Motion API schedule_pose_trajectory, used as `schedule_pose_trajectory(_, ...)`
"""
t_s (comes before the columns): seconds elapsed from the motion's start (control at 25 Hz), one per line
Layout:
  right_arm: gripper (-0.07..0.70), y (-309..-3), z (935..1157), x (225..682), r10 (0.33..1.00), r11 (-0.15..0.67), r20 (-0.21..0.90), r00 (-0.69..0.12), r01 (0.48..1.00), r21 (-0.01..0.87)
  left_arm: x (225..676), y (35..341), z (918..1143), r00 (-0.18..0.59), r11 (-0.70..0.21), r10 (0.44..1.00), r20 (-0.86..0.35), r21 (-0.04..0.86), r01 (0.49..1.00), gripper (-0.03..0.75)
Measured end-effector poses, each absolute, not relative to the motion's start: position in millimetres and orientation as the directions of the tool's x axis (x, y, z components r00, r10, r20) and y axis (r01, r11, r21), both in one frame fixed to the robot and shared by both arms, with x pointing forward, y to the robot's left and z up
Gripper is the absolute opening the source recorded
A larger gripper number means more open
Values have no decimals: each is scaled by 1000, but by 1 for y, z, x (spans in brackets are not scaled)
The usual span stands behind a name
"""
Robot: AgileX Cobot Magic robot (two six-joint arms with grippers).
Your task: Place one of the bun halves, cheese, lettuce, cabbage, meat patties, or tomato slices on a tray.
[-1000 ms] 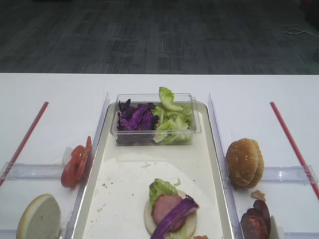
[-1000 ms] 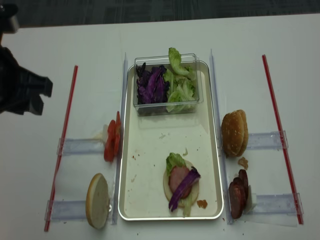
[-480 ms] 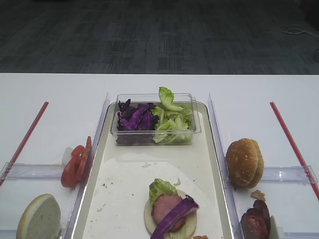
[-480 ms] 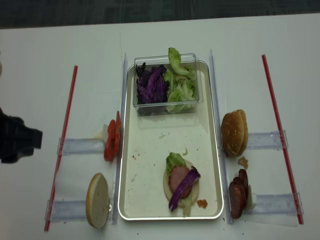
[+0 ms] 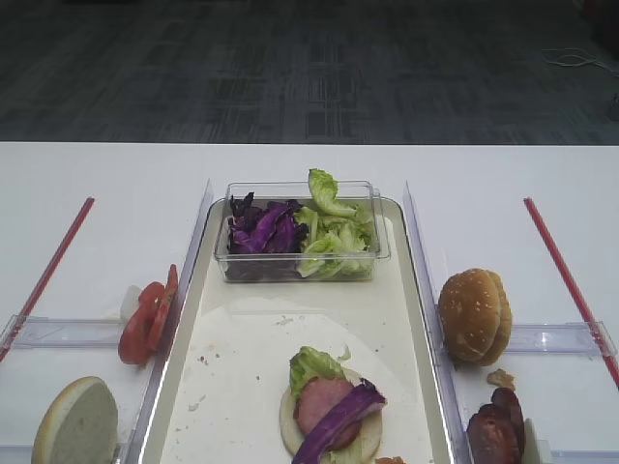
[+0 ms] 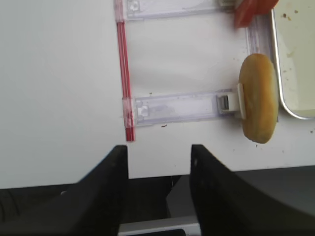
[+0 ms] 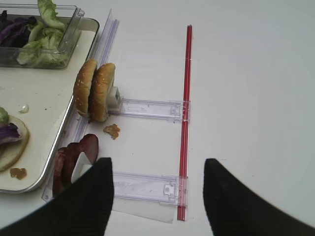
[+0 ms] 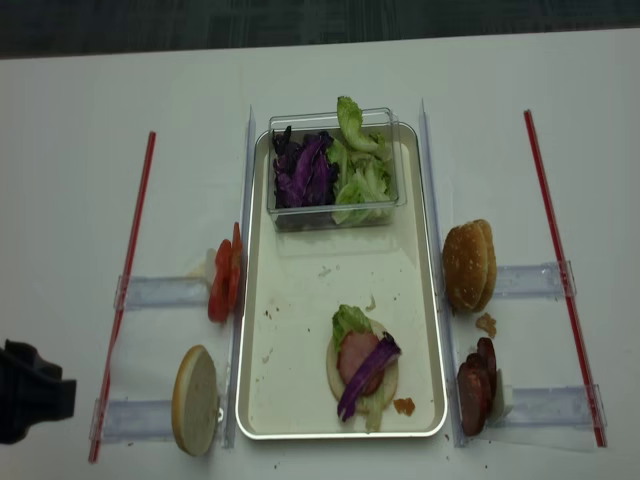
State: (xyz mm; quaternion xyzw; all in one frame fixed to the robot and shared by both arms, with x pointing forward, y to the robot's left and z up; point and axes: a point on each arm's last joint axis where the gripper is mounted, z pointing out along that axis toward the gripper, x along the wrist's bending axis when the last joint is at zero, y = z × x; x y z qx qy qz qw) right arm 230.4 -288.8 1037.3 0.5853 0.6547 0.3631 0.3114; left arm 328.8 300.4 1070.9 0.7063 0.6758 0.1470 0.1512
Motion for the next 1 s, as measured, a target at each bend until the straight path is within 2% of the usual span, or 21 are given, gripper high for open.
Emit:
schedule_pose_trajectory(0.44, 427, -289, 1037, 230, 993, 50, 19, -120, 541, 840, 298, 296, 1035, 46, -23, 998, -44, 428, 903, 287)
schedule_pose_trajectory(0.88, 427, -289, 1037, 230, 993, 50, 19, -120, 541, 840, 291, 296, 1030, 49, -19, 998, -44, 523, 852, 287)
schedule_pose_trajectory(1.0, 427, -289, 1037, 230, 993, 50, 19, -120, 541, 840, 283, 296, 1033, 52, -19, 998, -40, 569, 822, 287)
